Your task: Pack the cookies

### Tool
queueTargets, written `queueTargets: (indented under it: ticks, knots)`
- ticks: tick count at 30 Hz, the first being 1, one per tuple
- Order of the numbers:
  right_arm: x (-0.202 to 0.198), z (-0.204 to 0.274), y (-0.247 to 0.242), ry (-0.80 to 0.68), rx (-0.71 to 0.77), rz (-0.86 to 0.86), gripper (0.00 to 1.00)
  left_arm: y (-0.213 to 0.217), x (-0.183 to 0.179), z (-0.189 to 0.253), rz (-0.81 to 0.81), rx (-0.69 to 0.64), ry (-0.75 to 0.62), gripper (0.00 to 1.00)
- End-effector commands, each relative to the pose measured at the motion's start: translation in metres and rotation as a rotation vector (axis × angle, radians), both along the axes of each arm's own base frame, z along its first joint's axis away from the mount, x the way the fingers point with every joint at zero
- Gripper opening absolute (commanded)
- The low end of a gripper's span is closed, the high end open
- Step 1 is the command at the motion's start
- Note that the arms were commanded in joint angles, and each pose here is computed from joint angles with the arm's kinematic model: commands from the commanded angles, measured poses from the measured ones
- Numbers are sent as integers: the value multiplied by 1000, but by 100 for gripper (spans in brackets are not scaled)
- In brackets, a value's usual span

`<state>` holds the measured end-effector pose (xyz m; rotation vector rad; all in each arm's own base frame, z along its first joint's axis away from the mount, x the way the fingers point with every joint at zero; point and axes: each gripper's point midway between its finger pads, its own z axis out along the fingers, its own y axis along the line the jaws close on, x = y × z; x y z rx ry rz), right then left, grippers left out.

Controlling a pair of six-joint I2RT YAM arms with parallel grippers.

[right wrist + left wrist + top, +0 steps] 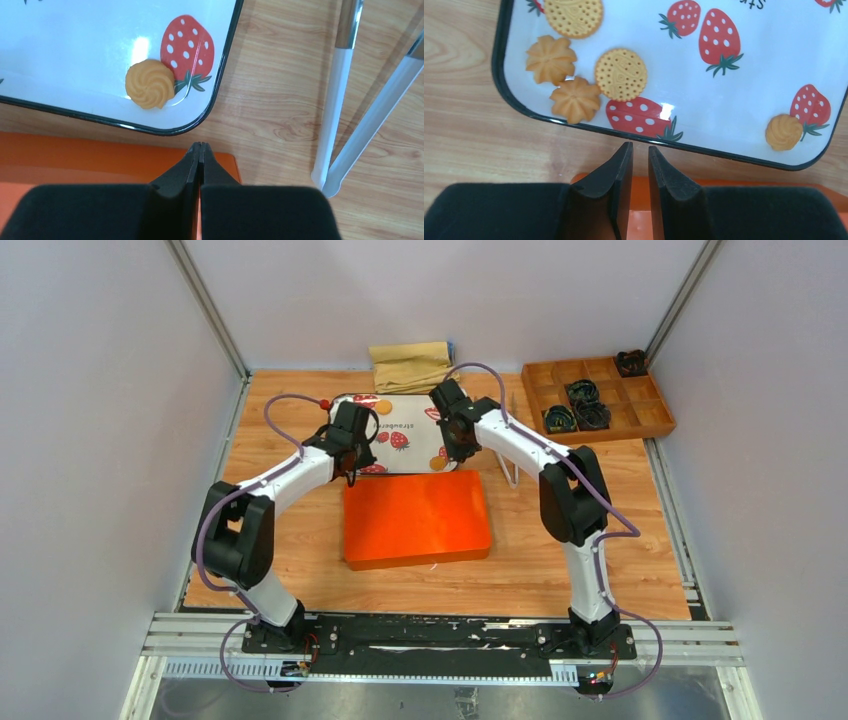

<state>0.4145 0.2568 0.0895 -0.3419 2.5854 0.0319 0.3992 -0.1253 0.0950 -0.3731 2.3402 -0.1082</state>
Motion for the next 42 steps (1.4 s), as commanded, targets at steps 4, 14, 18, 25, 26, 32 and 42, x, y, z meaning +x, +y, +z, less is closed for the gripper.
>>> queueTargets:
  ticks: [4, 14, 18, 25, 26, 32, 42]
  knots:
    - [-27, -22, -7, 104, 21, 31, 0, -19, -8, -25, -93, -52, 25, 24]
    - [-69, -42, -25, 174, 31, 35, 0, -12, -38, -60, -111, -31, 118, 24]
    - [-68, -42, -27, 163, 22, 32, 0, -8, -48, -62, -101, -31, 124, 24]
    - [-36, -7, -24, 28, 6, 42, 0, -2, -37, -30, -86, 1, 61, 23]
    - [-28, -1, -20, 10, 9, 48, 0, -4, -33, -20, -87, -10, 38, 23]
    - [14, 7, 11, -15, 44, 68, 0, -10, -18, 51, -89, -52, -108, 24]
    - [48, -29, 29, 19, 59, 41, 0, -2, -54, 144, -143, -108, -326, 27]
